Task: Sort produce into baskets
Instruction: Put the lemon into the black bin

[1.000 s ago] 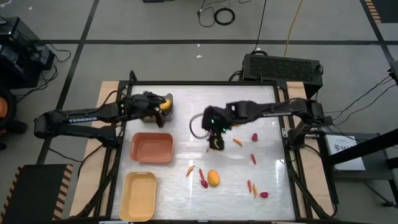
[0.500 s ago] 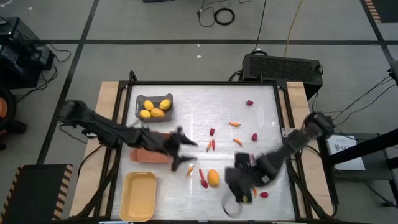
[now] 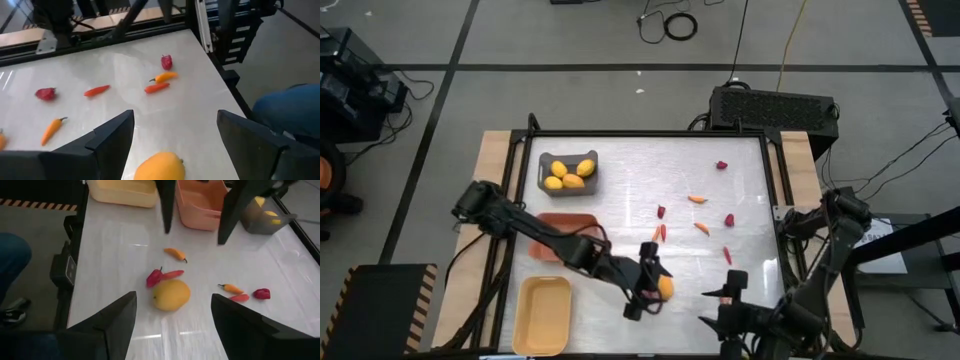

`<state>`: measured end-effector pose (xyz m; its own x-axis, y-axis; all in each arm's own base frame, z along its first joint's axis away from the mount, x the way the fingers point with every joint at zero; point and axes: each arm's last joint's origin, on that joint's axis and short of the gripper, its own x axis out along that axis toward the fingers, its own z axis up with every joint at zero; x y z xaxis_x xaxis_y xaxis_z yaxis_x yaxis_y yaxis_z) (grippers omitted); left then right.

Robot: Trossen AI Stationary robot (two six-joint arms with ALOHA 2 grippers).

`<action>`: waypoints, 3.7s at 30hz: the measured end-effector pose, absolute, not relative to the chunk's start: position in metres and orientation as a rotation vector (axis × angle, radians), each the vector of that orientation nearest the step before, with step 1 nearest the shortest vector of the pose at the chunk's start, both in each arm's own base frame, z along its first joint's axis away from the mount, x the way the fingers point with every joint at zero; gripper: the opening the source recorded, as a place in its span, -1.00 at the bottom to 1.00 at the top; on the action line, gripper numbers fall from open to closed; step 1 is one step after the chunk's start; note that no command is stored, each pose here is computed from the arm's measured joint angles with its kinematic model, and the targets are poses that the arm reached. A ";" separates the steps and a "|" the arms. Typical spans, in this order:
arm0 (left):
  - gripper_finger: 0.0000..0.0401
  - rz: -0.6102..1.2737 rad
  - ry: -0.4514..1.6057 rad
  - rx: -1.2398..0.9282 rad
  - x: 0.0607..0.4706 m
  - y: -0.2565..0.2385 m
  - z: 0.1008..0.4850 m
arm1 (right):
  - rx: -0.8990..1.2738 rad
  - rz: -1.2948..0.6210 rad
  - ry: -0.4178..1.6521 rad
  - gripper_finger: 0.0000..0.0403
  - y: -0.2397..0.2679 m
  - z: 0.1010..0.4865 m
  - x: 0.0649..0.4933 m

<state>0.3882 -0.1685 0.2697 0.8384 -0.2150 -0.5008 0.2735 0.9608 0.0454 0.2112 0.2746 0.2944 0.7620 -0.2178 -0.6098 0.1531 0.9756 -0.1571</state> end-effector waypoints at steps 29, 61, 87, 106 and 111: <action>0.46 -0.435 0.576 0.242 0.411 -0.180 0.220 | -0.131 -0.244 0.684 0.23 0.266 0.282 0.217; 0.46 -0.445 0.708 0.286 0.426 -0.152 0.179 | -0.126 -0.168 0.768 -0.99 0.255 0.229 0.229; 0.46 -0.416 0.836 0.264 0.431 -0.141 0.144 | -0.121 -0.144 0.791 -1.00 0.254 0.229 0.232; 0.27 -0.392 0.870 0.235 0.431 -0.135 0.143 | -0.123 -0.145 0.791 -1.00 0.253 0.229 0.232; 0.22 -0.387 0.870 0.233 0.432 -0.133 0.144 | -0.123 -0.145 0.791 -1.00 0.253 0.229 0.232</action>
<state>0.4323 -0.1325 0.1438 0.5821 -0.2348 -0.7785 0.4213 0.9060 0.0418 0.2323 0.2534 0.2287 0.6940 -0.1758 -0.6982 0.0834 0.9828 -0.1645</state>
